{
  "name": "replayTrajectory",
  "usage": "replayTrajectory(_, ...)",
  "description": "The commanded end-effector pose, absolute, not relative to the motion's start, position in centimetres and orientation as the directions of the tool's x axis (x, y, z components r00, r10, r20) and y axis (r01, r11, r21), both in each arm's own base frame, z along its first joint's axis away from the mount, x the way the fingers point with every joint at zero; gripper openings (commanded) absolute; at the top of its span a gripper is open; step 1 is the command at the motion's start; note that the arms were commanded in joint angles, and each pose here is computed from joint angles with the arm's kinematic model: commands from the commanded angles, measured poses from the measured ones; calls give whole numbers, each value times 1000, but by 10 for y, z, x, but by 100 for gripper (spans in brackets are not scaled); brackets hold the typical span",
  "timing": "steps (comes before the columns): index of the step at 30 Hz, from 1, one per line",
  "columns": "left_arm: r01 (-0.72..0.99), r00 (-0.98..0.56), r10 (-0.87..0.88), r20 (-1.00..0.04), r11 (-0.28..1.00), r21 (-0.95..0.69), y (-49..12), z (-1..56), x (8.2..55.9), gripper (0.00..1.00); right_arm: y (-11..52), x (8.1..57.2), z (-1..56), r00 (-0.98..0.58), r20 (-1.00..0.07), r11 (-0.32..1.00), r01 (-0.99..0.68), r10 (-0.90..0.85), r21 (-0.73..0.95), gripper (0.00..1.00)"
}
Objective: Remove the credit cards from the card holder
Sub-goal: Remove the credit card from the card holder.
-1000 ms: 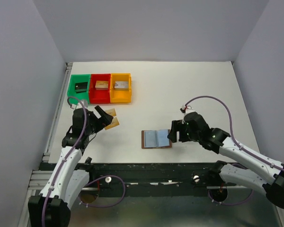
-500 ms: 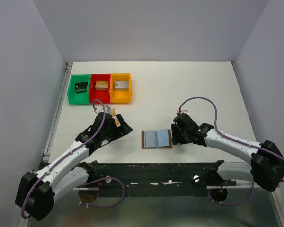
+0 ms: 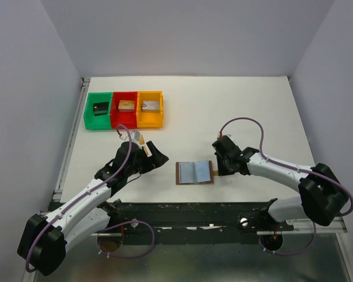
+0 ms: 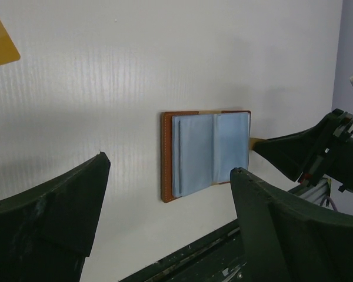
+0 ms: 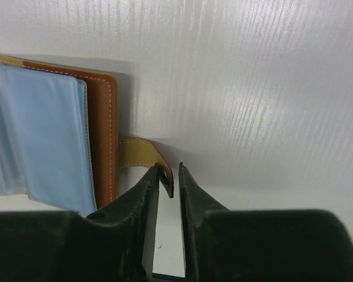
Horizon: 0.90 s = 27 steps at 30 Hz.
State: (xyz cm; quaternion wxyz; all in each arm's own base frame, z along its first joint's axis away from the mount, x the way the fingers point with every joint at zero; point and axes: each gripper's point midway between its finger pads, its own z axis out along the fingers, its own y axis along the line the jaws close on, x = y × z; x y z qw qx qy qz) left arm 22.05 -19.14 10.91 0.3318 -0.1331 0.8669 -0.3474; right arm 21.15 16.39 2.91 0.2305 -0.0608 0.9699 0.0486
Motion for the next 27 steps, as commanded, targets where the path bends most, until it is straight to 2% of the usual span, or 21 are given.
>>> replayTrajectory(1, 61, -765, -428, -480, 695, -716, -207, 110, 219, 96, 169, 220, 32, -883, -460, 986, -145, -93, 78, 22)
replayTrajectory(4, 92, -783, -398, -478, 686, -721, -216, 109, 216, 94, 172, 220, 37, -876, -471, 981, -167, -102, 98, 3)
replayTrajectory(5, 113, -782, -393, -484, 675, -729, -221, 112, 218, 94, 175, 220, 43, -869, -484, 977, -178, -99, 121, 0)
replayTrajectory(13, 186, -823, -310, -476, 644, -742, -251, 103, 217, 84, 198, 197, 68, -837, -527, 897, -337, -147, 285, 0)
replayTrajectory(17, 205, -845, -265, -465, 641, -739, -266, 95, 215, 81, 199, 195, 73, -833, -535, 888, -346, -142, 303, 0)
replayTrajectory(27, 206, -867, -220, -448, 660, -723, -279, 80, 213, 80, 198, 195, 71, -838, -528, 892, -337, -139, 300, 0)
